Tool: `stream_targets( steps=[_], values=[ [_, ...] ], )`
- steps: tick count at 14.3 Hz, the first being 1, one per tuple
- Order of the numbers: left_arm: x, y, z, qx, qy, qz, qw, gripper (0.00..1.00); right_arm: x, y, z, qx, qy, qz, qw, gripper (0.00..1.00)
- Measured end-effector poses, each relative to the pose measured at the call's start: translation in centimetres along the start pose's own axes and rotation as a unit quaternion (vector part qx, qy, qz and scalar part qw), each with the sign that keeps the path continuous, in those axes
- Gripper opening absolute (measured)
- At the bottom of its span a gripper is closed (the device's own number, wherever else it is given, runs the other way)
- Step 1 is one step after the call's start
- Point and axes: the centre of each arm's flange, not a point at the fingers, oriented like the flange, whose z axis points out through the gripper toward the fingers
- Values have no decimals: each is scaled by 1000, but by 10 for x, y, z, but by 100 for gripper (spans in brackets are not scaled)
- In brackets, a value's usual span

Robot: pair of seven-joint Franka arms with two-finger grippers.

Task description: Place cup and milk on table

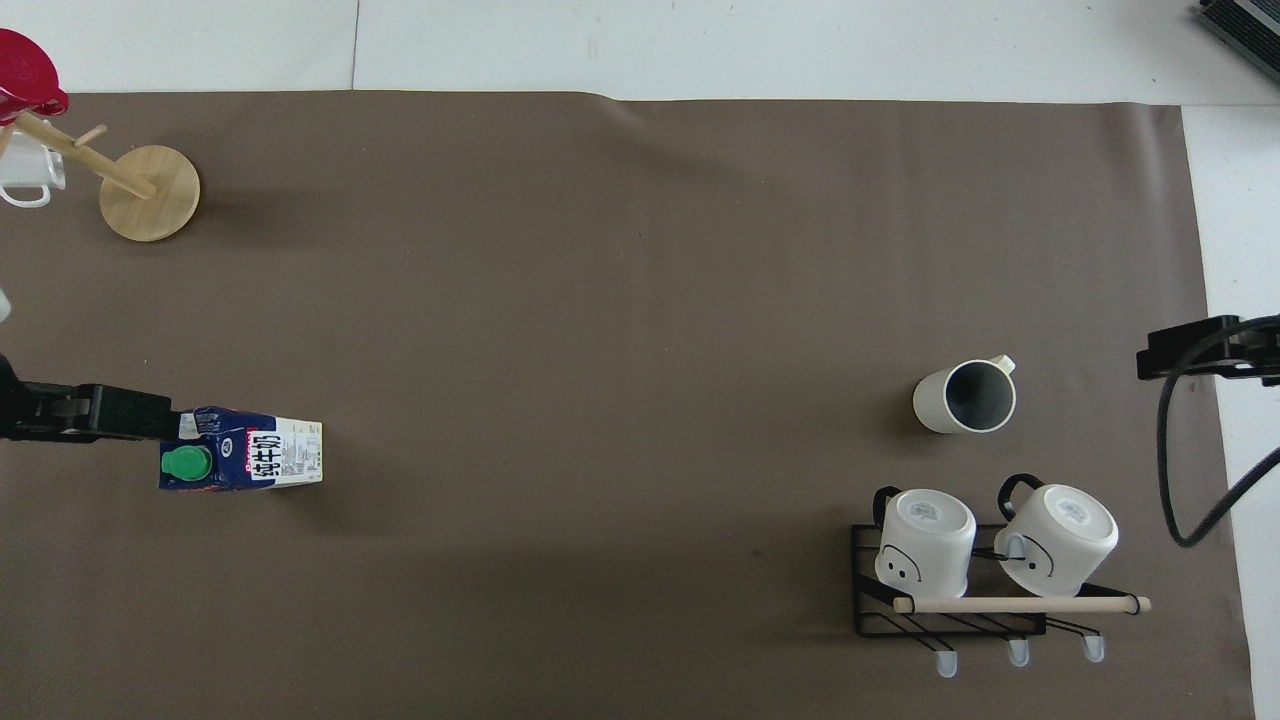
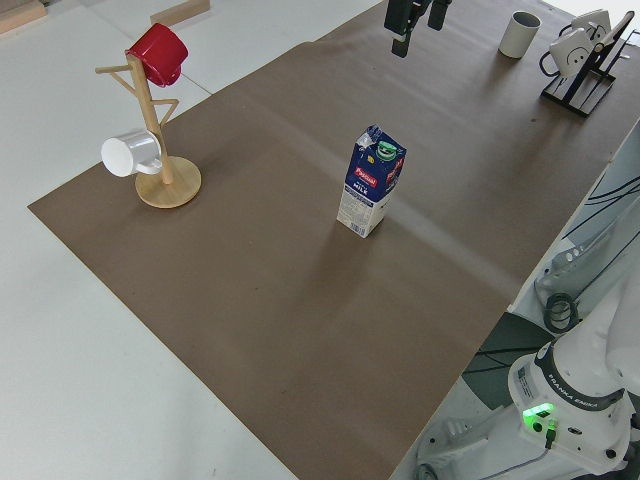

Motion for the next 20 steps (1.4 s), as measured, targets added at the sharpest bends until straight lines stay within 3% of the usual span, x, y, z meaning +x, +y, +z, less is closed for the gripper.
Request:
stream_targets(
  steps=[20],
  values=[
    [0,0,0,0,0,0,1000,100,-12,5,-21,4,23,2,1000,100]
  ],
)
